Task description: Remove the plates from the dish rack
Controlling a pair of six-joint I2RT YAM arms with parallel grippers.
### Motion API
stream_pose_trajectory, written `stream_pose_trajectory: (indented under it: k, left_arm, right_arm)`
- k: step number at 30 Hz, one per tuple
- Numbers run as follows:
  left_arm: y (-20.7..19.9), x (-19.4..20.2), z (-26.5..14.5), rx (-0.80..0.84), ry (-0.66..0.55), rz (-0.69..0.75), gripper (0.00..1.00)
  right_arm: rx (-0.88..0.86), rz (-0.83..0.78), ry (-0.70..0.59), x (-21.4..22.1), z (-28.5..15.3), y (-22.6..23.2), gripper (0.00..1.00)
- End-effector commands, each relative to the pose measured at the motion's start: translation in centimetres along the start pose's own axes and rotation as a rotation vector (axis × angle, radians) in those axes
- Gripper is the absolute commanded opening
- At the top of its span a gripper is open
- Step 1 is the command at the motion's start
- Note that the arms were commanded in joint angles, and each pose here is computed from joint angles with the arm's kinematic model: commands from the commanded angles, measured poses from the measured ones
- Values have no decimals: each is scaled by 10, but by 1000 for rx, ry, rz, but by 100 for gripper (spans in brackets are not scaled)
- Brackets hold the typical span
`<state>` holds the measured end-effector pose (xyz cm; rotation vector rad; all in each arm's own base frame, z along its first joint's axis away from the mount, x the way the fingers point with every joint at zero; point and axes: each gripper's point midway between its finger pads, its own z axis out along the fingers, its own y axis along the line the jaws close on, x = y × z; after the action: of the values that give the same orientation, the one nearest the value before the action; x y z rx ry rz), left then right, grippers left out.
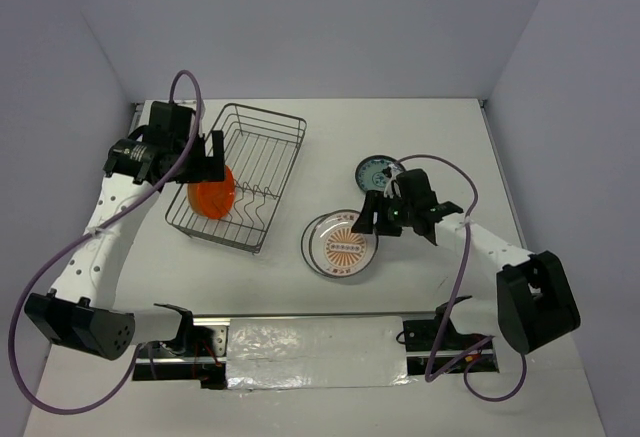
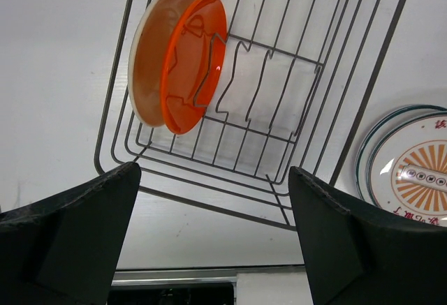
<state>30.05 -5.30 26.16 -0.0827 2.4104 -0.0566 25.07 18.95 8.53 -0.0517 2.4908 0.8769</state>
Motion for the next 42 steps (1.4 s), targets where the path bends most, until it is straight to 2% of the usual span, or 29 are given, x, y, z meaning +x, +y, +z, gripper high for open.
stream_pose_trajectory:
  k: [1, 4, 7, 10, 13, 22, 28, 33, 35, 38, 39, 40, 42]
  left_arm:
    - [6, -2, -5, -15, -28, 34, 99]
    - [7, 0, -5, -20, -21, 39, 100]
    - [10, 1, -2, -41, -12, 47, 100]
    - [13, 3, 4, -61, 1, 51, 99]
    - [12, 4, 12, -59, 5, 53, 100]
    - [7, 8, 36, -51, 45, 65, 100]
    - [8, 7, 36, -49, 44, 77, 99]
    - [14, 8, 39, -82, 43, 90, 99]
    - [14, 11, 47, -85, 54, 109, 99]
    - [16, 7, 62, -101, 46, 138, 91]
    - [18, 7, 71, -119, 55, 142, 80]
    - [17, 4, 75, -121, 54, 150, 74]
    - [16, -1, 84, -125, 52, 159, 68]
  right_arm:
    - [47, -38, -15, -4, 6, -12, 71]
    - [161, -30, 32, 2, 10, -31, 79]
    - [212, -36, 107, 15, 14, -35, 82]
    - [160, -41, 136, 21, 18, -22, 84]
    - [180, -30, 155, 20, 20, -24, 86]
    - [-32, -71, 138, 7, 11, 22, 87]
    - [157, -34, 179, 5, 7, -4, 87]
    - [307, -43, 104, -12, -12, -20, 88]
    - [294, -41, 79, -17, -19, -14, 88]
    - [241, -59, 38, -25, -31, 2, 87]
    - [232, -65, 30, -26, -37, 6, 87]
    - [217, -77, 26, -28, -39, 11, 87]
    - [207, -87, 27, -27, -45, 14, 87]
